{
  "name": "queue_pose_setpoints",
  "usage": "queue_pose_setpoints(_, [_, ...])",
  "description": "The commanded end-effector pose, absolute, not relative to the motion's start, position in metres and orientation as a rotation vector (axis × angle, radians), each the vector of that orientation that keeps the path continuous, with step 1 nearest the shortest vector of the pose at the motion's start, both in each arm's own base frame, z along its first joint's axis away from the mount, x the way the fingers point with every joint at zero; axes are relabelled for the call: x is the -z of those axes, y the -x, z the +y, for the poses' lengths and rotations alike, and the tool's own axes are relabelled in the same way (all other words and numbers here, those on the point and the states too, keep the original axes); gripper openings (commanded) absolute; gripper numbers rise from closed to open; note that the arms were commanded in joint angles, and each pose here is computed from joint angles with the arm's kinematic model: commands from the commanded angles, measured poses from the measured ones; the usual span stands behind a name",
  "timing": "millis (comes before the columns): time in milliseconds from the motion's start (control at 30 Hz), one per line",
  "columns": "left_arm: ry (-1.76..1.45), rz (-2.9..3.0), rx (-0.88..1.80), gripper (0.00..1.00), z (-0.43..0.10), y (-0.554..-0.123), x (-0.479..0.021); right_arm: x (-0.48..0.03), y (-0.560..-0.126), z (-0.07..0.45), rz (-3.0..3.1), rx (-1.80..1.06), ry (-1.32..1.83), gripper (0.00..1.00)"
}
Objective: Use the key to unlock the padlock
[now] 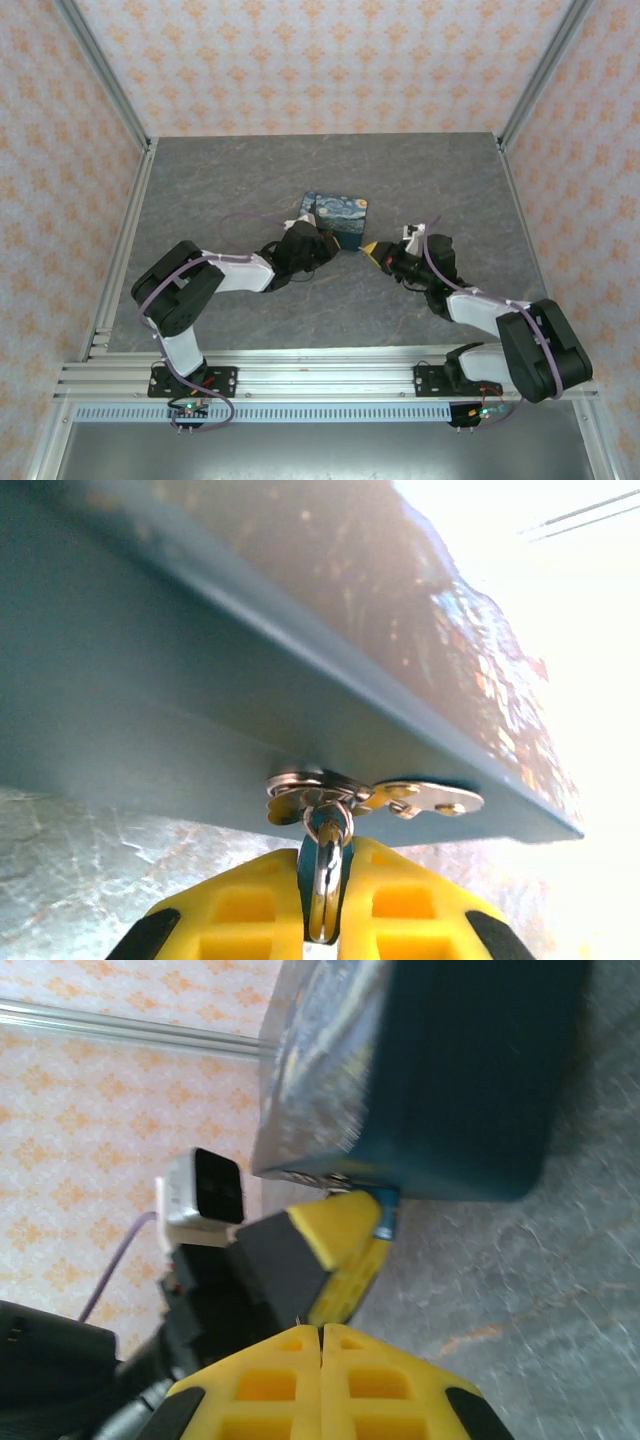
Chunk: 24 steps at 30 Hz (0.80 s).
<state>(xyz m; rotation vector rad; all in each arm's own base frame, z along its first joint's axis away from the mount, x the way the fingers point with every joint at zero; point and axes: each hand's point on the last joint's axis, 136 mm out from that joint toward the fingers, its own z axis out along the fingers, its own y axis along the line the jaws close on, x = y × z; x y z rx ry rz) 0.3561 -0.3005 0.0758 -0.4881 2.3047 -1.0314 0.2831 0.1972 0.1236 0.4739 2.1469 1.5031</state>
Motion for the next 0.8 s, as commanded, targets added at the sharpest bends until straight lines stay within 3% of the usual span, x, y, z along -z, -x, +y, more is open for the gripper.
queue_pose_setpoints(0, [0.422,2.289,1.079,0.00,-0.302,-0.353,-0.095,-0.130,-0.277,0.197,2.119,-1.515,-0.441,0.00])
queue_pose_setpoints(367, [0.411,2.178,1.324,0.00,-0.311,-0.356,-0.119,-0.119,-0.266,0.203,2.089,-1.508,-0.527,0.00])
queue_pose_setpoints(767, [0.480,2.093,1.452,0.00,-0.305,-0.356,-0.133,-0.124,-0.282,0.215,2.045,-1.550,-0.550,0.00])
